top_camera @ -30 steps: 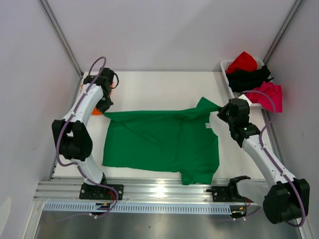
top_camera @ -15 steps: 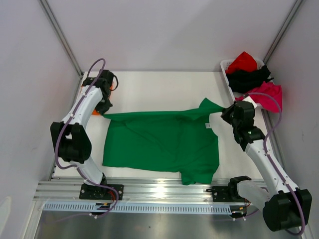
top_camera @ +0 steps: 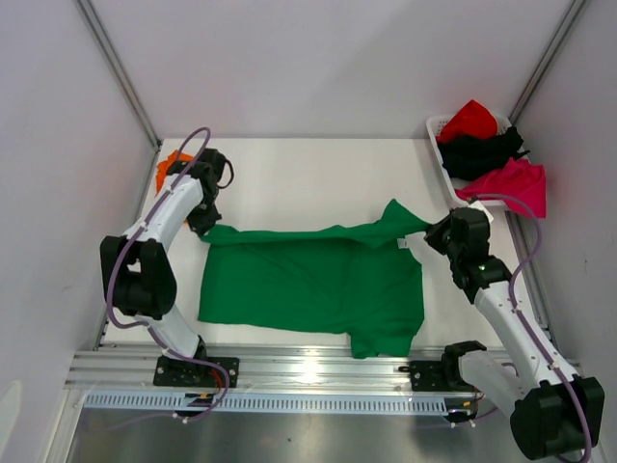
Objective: Fold and stack the t-shirts
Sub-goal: Fold the tshirt
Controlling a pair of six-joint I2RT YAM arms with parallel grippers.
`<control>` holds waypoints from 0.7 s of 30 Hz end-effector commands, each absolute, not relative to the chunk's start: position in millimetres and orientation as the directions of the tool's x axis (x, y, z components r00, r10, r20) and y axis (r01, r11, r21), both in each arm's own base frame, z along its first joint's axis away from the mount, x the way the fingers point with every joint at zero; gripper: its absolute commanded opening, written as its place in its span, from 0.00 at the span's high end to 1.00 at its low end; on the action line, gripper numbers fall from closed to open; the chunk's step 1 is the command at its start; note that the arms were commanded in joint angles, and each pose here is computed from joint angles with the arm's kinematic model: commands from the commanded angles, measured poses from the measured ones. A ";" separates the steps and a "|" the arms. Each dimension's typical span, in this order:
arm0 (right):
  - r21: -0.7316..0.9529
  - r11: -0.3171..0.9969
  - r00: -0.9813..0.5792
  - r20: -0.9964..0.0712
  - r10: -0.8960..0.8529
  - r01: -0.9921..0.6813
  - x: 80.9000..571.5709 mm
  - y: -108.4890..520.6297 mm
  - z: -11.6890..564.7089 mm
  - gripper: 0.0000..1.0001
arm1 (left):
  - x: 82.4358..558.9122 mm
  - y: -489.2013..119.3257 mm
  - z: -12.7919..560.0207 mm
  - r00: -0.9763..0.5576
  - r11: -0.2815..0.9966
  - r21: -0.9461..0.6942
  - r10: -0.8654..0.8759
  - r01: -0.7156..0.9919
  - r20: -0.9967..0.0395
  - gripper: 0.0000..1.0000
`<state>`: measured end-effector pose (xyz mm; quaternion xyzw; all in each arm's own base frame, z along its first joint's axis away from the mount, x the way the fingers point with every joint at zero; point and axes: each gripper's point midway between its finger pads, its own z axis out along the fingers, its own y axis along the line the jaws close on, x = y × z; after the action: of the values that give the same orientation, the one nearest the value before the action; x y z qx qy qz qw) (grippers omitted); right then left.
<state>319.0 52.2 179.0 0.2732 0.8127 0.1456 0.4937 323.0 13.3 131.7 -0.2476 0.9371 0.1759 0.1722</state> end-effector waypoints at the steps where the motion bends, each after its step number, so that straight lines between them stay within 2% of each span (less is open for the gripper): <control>1: 0.524 0.789 -0.365 -0.700 0.614 0.322 307.5 54.9 173.5 1.00 | 313.8 13.8 134.2 -0.805 0.800 0.254 -0.411 -0.543 -0.428 0.99; 21: 0.526 0.793 -0.467 -0.643 0.607 0.306 277.3 91.8 141.1 1.00 | 288.7 -10.4 94.4 -0.855 0.809 0.323 -0.377 -0.491 -0.356 0.99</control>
<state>276.1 93.4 135.0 0.2620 0.8478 0.1711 0.4281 288.7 -8.3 96.5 -0.2222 0.9461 0.1979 0.1277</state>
